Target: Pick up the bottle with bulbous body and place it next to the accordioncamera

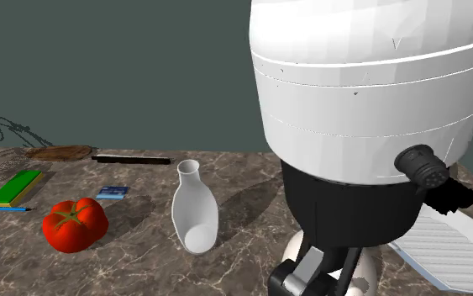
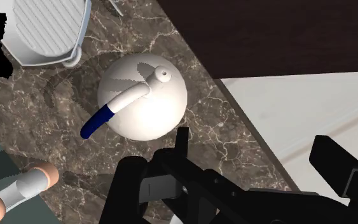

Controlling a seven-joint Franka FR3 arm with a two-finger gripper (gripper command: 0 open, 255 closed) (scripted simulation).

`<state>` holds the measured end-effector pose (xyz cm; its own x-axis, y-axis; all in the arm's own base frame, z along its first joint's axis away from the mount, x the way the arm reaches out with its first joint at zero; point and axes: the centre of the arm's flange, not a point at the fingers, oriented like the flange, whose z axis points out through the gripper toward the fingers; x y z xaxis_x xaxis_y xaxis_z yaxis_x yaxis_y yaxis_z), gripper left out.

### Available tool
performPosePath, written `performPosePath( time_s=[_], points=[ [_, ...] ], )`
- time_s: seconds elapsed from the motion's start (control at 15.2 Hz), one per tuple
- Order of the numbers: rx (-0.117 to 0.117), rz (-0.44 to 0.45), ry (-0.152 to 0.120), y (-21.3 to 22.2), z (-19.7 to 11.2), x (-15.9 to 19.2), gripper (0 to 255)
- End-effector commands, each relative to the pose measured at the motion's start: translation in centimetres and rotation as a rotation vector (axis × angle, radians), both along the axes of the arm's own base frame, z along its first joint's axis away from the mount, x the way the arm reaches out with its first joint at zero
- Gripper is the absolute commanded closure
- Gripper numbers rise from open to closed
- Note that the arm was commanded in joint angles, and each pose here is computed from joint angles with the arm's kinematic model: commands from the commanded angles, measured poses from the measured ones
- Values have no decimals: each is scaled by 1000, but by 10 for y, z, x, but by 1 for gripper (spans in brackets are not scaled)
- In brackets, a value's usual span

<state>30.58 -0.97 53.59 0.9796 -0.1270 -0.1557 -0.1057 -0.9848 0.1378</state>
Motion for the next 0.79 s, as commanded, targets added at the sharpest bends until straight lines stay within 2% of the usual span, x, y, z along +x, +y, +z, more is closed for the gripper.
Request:
performPosePath(
  time_s=[0.0,0.73],
  points=[
    [0,0,0,0,0,0,0],
    [50,-28,-28,-49,-31,132,0]
  ],
)
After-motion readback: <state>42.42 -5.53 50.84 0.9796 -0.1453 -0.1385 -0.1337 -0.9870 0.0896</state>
